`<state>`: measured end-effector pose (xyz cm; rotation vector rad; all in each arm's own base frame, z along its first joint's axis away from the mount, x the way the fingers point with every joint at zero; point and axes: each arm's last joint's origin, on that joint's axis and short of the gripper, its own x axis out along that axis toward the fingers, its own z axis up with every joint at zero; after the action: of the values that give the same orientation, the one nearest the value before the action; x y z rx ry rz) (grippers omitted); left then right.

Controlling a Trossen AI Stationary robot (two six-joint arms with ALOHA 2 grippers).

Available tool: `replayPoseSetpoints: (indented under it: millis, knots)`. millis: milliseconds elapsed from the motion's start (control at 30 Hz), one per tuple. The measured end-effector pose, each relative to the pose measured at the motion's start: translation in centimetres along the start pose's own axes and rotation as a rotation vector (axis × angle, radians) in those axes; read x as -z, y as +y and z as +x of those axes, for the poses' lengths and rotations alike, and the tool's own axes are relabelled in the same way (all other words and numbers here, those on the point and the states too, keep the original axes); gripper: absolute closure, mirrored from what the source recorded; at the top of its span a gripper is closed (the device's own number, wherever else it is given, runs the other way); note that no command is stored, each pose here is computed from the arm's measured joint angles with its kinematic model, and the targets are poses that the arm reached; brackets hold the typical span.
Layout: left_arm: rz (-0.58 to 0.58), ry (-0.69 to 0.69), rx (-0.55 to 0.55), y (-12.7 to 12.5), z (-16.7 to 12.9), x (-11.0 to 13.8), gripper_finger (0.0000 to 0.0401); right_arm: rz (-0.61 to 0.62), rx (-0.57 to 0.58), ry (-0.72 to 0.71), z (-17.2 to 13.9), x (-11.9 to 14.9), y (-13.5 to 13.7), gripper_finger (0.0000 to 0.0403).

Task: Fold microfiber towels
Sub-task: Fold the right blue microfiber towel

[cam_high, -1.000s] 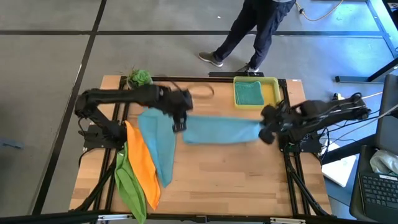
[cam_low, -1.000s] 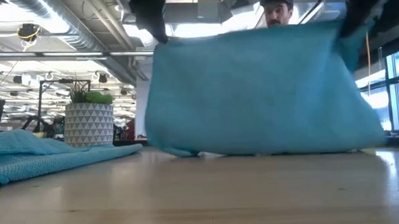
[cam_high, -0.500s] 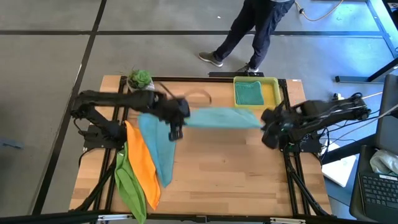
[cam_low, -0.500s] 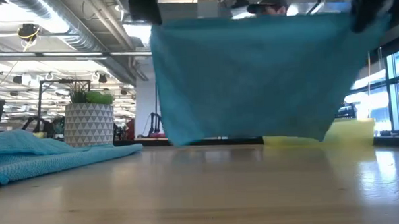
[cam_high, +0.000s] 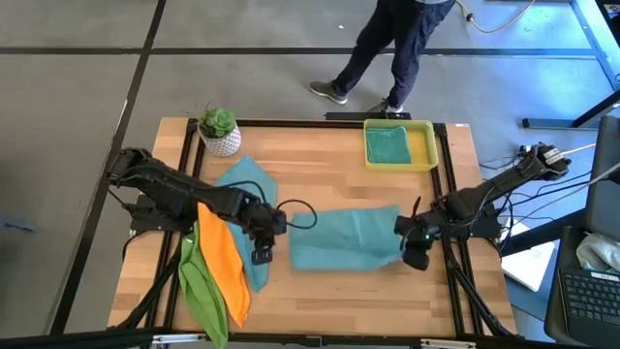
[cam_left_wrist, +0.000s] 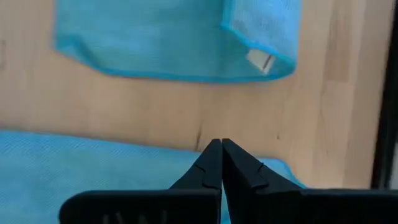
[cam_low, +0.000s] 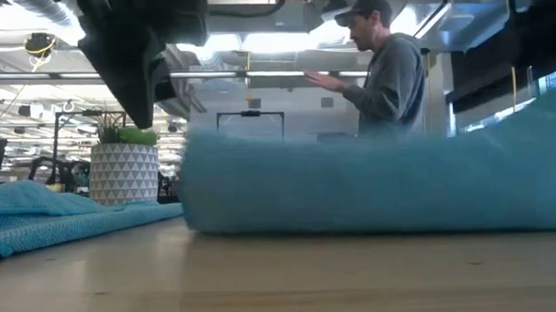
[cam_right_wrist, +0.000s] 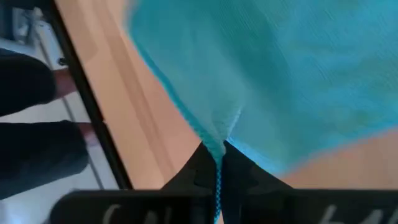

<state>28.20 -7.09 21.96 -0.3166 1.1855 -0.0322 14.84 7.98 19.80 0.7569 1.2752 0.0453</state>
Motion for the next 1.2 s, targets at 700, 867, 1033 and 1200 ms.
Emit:
replayPoseSetpoints:
  millis: [700,867,1033,1200]
  knots:
    - [0.191,-0.4,0.463,1.9,-1.4,-6.0,0.0397,0.018,0.051,-0.047,-0.2,-0.4,-0.5,0.0391]
    - [0.171,-0.297,0.472,2.0,1.0,-5.7,0.0358,0.021,0.043,-0.054,-0.2,-0.5,-0.4,0.0396]
    - [0.129,-0.238,0.443,0.8,3.5,-5.3,0.0307,0.033,0.037,-0.069,-0.2,-0.6,-0.3,0.0394]
    - [0.052,-0.199,0.341,-0.9,5.6,-4.2,0.0284,0.039,0.036,-0.08,-0.2,-0.6,-0.3,0.0392]
